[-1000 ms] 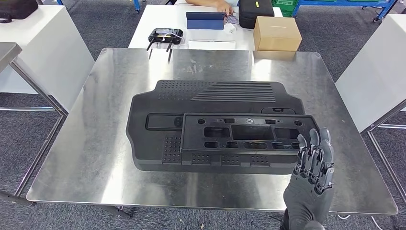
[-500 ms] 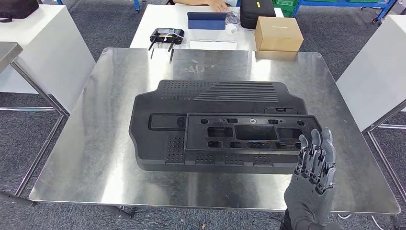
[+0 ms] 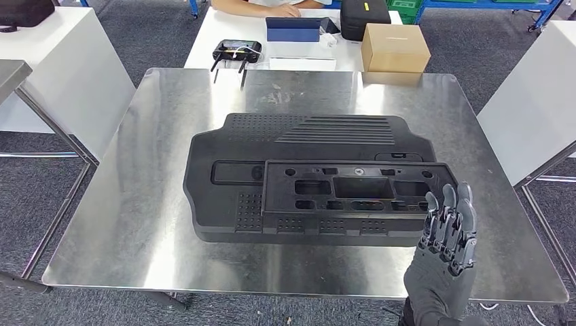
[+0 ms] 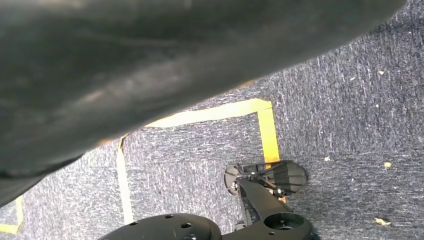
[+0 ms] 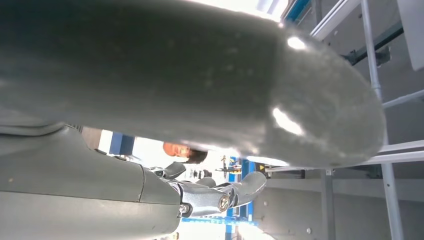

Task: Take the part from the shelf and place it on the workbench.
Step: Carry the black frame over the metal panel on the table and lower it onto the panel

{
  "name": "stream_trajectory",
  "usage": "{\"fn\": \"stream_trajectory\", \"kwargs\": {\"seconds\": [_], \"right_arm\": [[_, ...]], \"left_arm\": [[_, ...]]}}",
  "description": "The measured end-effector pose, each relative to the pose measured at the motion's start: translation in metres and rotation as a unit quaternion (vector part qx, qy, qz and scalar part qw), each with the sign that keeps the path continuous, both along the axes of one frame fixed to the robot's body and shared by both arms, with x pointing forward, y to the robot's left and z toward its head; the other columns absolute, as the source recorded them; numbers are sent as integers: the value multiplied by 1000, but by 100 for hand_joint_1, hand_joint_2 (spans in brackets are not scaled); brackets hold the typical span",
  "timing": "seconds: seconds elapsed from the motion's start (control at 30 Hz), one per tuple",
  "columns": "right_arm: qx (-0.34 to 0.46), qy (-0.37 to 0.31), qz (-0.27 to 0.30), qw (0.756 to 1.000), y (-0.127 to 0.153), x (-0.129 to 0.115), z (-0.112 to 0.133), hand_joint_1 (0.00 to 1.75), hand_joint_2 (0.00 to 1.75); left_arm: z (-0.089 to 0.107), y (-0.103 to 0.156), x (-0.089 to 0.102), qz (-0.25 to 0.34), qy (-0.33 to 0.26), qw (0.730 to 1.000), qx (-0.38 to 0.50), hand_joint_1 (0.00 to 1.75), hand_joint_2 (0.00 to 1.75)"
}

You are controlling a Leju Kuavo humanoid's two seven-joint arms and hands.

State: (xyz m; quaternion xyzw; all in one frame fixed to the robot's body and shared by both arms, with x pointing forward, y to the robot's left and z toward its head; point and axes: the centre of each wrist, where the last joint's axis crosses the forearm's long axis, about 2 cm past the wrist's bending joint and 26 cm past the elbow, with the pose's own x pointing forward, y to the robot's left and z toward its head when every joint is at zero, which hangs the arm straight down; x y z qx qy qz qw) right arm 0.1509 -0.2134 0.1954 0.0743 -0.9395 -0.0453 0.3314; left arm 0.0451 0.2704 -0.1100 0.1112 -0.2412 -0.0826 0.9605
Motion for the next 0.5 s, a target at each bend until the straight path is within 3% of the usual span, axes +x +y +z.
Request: {"fn": "stream_trajectory", "kwargs": {"seconds": [0.5], "right_arm": [[1,3,-1,1000,0,0,-1,0,0]], "left_arm": [[0,0,-1,4,-1,1000,-6,0,0]]}}
